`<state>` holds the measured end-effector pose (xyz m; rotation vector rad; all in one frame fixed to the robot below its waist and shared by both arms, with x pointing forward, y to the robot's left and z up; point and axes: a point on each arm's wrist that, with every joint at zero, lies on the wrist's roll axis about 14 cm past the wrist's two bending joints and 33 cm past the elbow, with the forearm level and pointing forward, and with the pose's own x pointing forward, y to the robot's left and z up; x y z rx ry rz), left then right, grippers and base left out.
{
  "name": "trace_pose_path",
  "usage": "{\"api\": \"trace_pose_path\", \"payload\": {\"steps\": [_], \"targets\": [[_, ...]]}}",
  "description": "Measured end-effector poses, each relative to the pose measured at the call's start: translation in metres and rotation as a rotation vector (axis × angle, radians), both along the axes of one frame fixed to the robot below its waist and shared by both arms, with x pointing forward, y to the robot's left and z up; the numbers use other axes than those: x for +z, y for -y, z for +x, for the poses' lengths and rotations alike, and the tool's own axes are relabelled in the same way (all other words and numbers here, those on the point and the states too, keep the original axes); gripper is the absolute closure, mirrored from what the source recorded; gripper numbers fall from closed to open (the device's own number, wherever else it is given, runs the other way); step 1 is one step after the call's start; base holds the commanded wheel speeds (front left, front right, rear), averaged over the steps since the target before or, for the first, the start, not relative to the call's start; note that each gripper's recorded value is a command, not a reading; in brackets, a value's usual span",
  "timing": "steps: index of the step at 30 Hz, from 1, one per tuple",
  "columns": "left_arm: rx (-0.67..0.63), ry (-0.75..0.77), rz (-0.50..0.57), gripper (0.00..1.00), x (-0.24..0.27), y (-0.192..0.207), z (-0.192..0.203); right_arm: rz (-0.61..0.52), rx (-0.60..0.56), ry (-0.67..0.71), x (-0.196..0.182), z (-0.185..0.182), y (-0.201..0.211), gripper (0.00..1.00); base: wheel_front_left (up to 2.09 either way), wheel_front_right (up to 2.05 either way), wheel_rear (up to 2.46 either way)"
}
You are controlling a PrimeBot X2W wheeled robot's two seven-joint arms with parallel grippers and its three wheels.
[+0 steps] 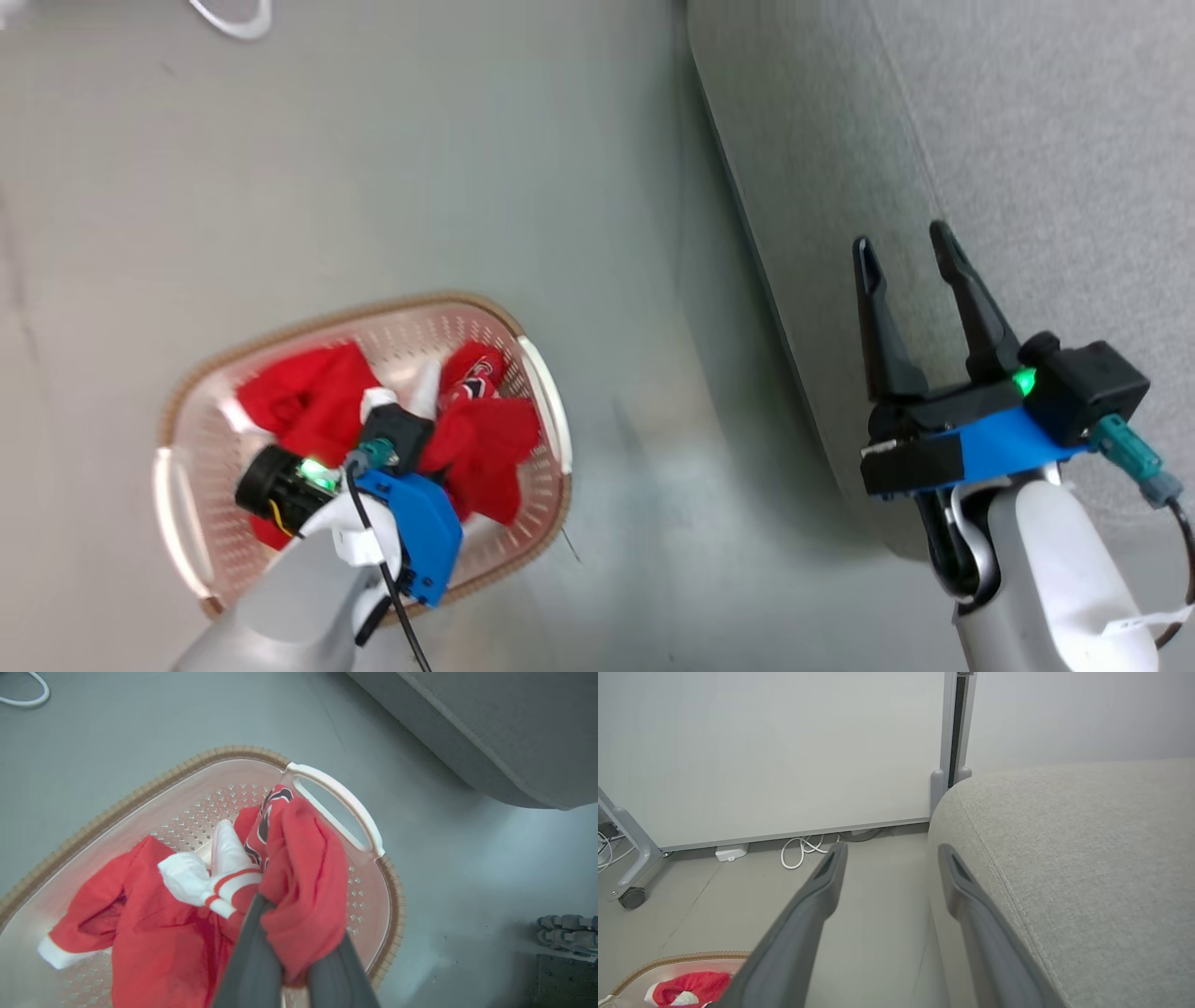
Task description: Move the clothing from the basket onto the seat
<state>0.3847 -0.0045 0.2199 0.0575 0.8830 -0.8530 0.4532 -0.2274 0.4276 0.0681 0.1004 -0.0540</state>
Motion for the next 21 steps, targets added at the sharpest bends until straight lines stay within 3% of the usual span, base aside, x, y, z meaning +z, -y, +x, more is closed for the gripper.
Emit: {"api": "trace_pose_path", "payload": {"steps": [21], "targets": [[0.075,0.444,-0.191,1.0,0.189,0.012,0.015,0.006,0.095,0.125,0.062,-0.062,-0.041,0.0,0.0,0.0,0.0]]}}
